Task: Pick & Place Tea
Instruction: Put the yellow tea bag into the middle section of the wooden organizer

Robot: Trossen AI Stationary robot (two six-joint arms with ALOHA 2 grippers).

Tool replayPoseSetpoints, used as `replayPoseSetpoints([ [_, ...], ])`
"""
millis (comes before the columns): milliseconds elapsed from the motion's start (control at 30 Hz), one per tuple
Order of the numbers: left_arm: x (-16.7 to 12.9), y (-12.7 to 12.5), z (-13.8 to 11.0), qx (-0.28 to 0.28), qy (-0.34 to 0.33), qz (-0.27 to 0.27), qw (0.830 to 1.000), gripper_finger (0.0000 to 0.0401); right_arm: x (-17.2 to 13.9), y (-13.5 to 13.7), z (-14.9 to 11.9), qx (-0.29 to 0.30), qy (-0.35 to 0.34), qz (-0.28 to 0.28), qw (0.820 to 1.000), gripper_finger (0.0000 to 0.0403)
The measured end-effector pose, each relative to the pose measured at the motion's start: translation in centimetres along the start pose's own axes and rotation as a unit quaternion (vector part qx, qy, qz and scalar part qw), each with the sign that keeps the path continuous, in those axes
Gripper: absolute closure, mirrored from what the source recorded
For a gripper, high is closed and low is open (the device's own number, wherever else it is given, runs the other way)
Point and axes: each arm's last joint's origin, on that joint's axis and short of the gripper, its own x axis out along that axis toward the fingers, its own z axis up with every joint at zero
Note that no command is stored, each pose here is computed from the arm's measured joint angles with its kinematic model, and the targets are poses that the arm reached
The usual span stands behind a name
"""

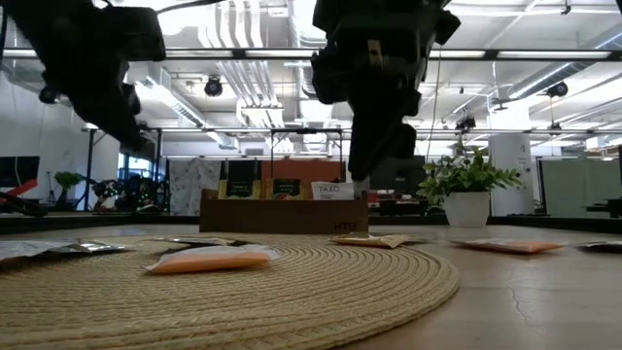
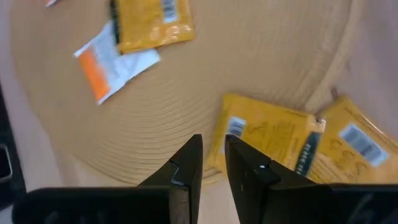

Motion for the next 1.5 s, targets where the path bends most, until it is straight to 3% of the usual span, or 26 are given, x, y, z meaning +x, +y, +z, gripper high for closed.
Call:
replayPoseSetpoints([
  [100,1.0,-0.2,-0.3,0.075,0.017,0.012,0.997,0.0316,0.0,0.1,0.1,-0.011,-0.008,0.004,1.0,0.0335],
  [367,3.6,-2.7,0.2,0.138,0.005,-0.013,0.99,0.0316,-0.1,0.6,1.4,-0.041,-0.068,0.038,0.996,0.0335],
  [567,5.5,-5.3,-0.2,0.182,0.018,0.007,0.983,0.0316,0.5,1.4,1.4,-0.08,-0.078,0.054,0.992,0.0335],
  [700,6.2,-7.0,-0.4,0.195,0.02,0.012,0.981,0.0316,3.5,1.6,1.6,-0.084,-0.06,0.12,0.987,0.0335],
  [900,5.4,-8.8,-0.5,0.175,0.02,0.014,0.984,0.0316,5.7,2.0,2.5,-0.071,-0.112,0.157,0.979,0.0335],
  [1200,6.6,-9.6,-1.7,0.183,0.017,0.032,0.982,0.0316,8.7,1.1,2.1,-0.083,-0.089,0.146,0.982,0.0336],
  [1500,8.2,-10.7,-2.0,0.234,0.016,0.04,0.971,0.0316,9.0,1.1,2.3,-0.105,-0.091,0.144,0.98,0.0336],
])
